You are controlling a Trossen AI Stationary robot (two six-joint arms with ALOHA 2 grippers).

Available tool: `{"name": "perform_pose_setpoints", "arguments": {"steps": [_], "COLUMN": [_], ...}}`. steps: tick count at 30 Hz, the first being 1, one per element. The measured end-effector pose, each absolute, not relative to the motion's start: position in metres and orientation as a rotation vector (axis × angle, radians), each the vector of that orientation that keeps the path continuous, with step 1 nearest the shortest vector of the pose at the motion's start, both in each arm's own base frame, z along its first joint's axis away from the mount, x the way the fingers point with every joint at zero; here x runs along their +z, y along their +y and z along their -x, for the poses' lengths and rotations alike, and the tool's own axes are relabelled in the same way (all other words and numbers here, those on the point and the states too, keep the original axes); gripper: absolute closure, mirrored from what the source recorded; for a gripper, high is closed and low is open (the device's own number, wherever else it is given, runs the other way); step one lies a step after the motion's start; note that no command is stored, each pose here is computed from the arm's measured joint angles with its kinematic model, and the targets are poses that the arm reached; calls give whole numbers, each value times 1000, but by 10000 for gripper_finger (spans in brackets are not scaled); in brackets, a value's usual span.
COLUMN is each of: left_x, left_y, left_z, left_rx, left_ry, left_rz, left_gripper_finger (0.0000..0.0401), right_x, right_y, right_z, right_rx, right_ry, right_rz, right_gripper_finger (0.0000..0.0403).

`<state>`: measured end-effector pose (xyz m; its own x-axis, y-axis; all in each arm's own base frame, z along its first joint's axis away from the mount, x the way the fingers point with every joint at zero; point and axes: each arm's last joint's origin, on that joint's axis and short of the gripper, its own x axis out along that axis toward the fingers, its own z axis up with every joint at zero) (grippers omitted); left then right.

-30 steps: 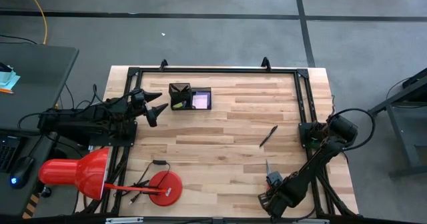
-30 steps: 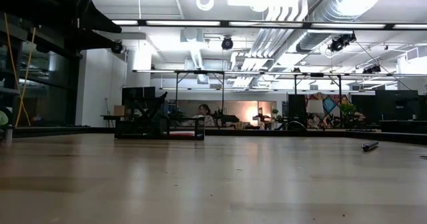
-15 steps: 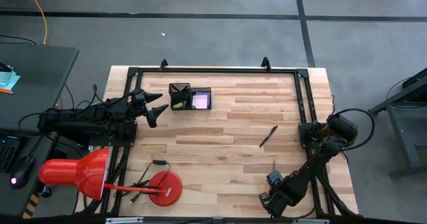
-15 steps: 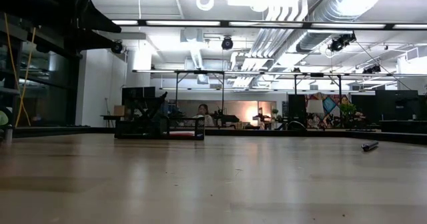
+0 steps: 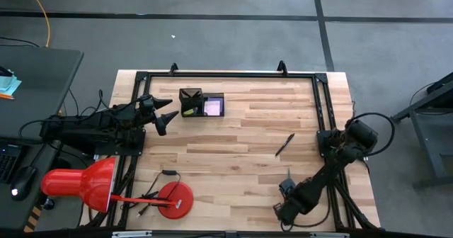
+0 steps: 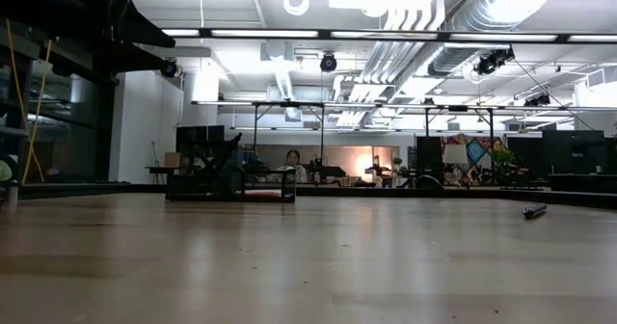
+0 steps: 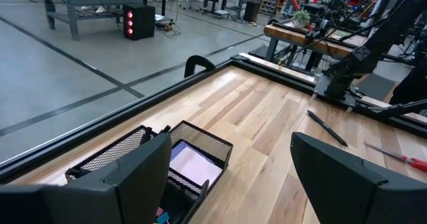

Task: Pick and place office supplies into organizer
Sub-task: Put the red scissors into the desk organizer

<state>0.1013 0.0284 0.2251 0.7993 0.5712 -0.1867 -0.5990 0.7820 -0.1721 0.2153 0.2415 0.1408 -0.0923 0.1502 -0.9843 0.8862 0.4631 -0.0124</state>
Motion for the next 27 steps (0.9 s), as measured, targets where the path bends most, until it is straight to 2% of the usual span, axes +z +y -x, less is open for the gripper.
{"name": "perform_pose_setpoints", "arguments": {"steps": [8, 12, 17, 23, 27], "left_x": [225, 225, 224, 224, 223], "left_y": [28, 28, 28, 28, 28], "left_z": [-101, -101, -101, -101, -101], "left_rx": [633, 633, 635, 638, 639], "left_ry": [127, 129, 138, 135, 142], "left_rz": [228, 228, 226, 240, 243], "left_gripper_finger": [107, 107, 107, 107, 107], "right_x": [140, 152, 182, 231, 259], "right_y": [215, 204, 194, 176, 165], "right_z": [-227, -236, -249, -269, -283], "right_rx": [-797, -809, -782, -744, -665], "right_ry": [1664, 1695, 1742, 1698, 1666], "right_rz": [-809, -732, -604, -429, -391], "right_gripper_finger": [387, 387, 391, 386, 388]}}
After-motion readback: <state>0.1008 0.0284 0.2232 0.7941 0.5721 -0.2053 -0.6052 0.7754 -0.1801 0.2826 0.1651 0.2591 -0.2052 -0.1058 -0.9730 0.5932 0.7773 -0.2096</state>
